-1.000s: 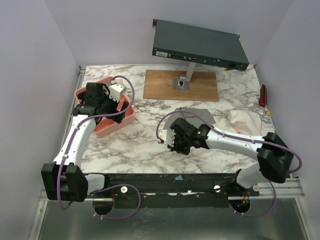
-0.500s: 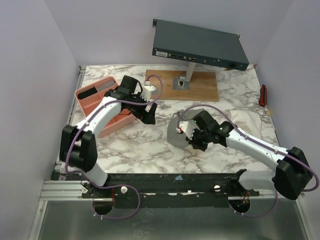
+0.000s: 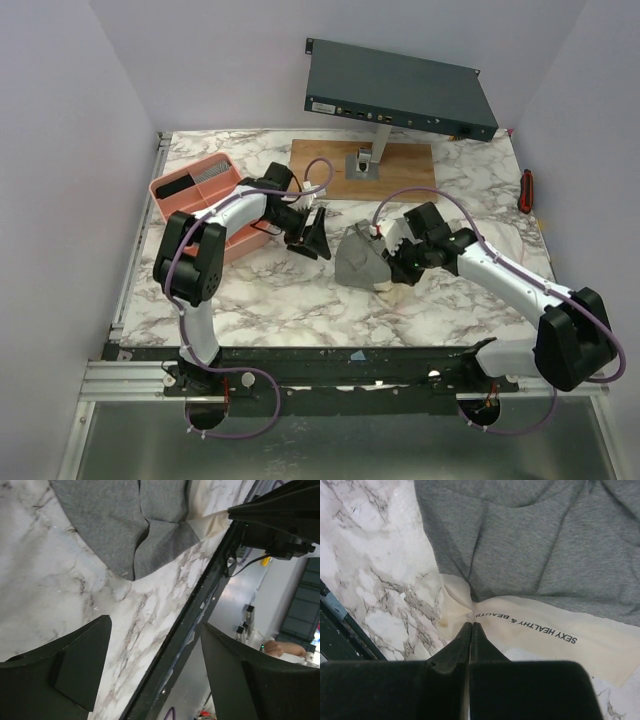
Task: Roll the underwear
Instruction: Flatten out the underwear at the center of the board, then fold the underwear at the center of the board.
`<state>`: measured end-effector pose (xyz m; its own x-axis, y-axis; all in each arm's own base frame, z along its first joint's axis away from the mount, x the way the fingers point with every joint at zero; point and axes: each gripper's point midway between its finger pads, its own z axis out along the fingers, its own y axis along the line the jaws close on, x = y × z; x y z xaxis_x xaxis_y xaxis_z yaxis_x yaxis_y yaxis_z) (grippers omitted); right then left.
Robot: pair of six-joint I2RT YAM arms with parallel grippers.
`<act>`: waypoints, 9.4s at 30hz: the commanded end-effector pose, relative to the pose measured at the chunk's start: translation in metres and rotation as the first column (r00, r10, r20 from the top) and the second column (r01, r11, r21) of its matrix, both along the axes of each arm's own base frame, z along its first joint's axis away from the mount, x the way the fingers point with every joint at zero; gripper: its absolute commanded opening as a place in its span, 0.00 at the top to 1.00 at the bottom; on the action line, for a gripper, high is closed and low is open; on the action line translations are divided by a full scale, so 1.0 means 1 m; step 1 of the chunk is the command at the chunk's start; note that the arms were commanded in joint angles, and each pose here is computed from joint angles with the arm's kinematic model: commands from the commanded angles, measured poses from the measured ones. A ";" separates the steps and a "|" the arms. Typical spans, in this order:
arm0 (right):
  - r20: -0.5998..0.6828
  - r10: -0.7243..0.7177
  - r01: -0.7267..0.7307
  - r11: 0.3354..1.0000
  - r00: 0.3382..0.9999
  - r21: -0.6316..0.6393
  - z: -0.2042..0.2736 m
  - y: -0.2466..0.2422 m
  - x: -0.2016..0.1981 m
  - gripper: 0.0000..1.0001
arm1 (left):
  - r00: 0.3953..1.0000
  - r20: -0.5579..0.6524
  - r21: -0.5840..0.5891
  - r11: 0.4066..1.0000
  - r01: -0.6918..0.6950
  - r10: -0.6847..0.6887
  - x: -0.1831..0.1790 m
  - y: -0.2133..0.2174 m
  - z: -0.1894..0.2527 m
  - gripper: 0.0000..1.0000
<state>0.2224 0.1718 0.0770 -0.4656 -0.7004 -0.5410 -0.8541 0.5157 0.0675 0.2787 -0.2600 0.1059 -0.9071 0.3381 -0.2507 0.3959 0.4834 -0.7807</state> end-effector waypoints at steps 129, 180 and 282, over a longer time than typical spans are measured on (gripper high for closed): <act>0.222 0.082 -0.164 0.909 0.972 0.382 0.146 0.006 0.049 0.99 | 0.340 0.683 0.673 0.738 0.052 -0.647 -0.018 0.010 0.075 1.00; -0.033 0.050 -0.043 0.981 0.998 0.187 0.028 -0.032 -0.021 0.85 | 0.358 0.484 0.645 0.602 0.470 -0.798 -0.115 -0.025 -0.007 1.00; -0.142 -0.138 0.154 0.982 0.980 0.110 -0.055 0.057 0.029 0.64 | 0.971 0.021 0.128 0.964 0.234 -0.239 0.040 -0.066 -0.021 1.00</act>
<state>0.2444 0.2318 0.0283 -0.6260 -0.5522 -0.5507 -0.7631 0.5792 0.2867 0.3174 -0.3190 0.0593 -0.7994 0.5773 -0.1665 0.5088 0.5030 -0.6987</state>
